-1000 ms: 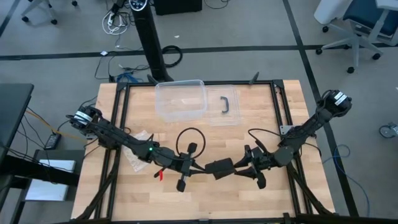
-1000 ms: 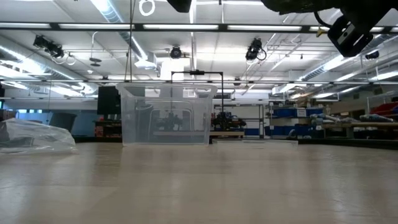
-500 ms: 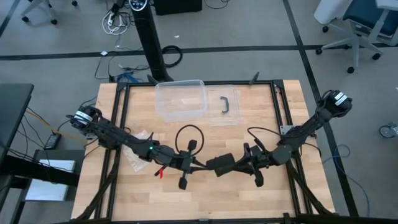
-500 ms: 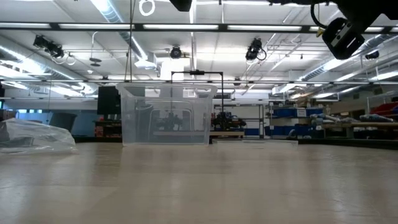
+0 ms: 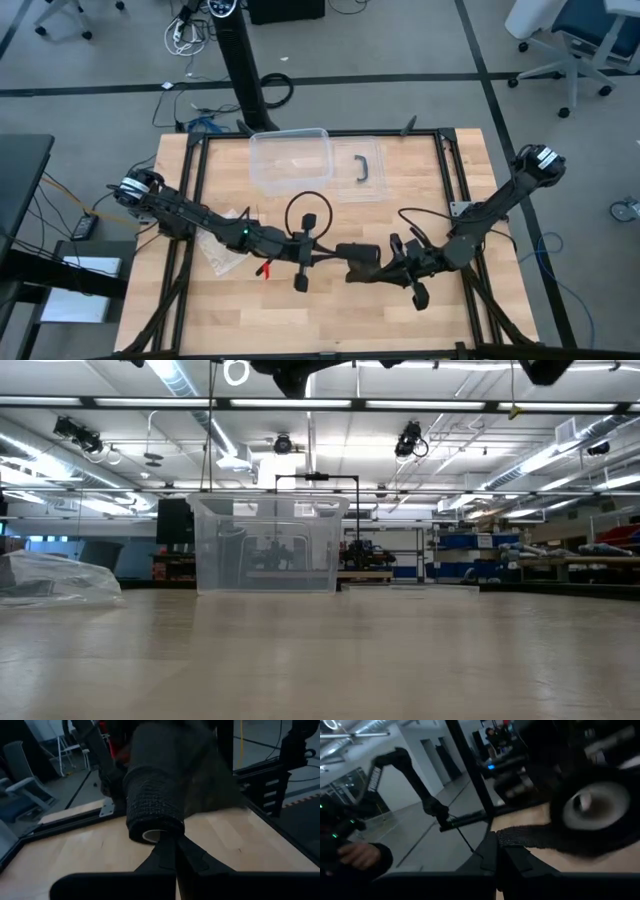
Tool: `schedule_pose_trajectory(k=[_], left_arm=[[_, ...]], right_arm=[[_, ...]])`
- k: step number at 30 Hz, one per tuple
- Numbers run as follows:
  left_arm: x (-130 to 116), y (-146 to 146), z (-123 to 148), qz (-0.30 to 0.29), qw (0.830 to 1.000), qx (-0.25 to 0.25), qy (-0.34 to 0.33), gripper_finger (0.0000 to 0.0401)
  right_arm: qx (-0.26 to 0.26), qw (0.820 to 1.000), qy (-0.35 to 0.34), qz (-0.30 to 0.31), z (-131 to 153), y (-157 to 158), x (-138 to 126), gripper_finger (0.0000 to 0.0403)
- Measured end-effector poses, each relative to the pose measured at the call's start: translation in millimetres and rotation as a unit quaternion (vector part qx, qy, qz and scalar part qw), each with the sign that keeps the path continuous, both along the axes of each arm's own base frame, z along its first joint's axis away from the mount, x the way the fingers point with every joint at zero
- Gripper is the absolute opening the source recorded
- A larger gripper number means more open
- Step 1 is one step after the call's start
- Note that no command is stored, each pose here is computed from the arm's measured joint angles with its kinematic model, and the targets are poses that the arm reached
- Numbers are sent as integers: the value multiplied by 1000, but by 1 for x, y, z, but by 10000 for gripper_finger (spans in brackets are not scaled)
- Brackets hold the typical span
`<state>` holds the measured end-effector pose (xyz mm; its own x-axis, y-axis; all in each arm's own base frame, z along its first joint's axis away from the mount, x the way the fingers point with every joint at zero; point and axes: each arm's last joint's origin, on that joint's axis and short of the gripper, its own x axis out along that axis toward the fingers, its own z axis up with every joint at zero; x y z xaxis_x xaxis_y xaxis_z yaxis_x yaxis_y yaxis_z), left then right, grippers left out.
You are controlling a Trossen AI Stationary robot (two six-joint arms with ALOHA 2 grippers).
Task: Roll bandage
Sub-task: Roll the black bandage
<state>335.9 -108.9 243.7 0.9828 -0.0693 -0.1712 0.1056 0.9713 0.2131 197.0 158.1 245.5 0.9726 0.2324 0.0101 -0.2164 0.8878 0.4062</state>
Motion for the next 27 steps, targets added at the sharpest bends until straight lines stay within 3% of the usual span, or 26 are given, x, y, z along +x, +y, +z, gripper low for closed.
schedule_pose_trajectory(k=[12, 22, 27], left_arm=[[0, -6, -1, -15, 1000, -16, -5, 0], [0, -7, -4, -10, 1000, -12, 5, 0], [0, -7, -4, -8, 1000, -11, 4, 0]], right_arm=[[30, 998, 7, -48, 7, -11, 12, 1], [44, 998, 5, -49, 8, -12, 13, 2], [33, 998, 38, -42, 1, -11, 12, 12]])
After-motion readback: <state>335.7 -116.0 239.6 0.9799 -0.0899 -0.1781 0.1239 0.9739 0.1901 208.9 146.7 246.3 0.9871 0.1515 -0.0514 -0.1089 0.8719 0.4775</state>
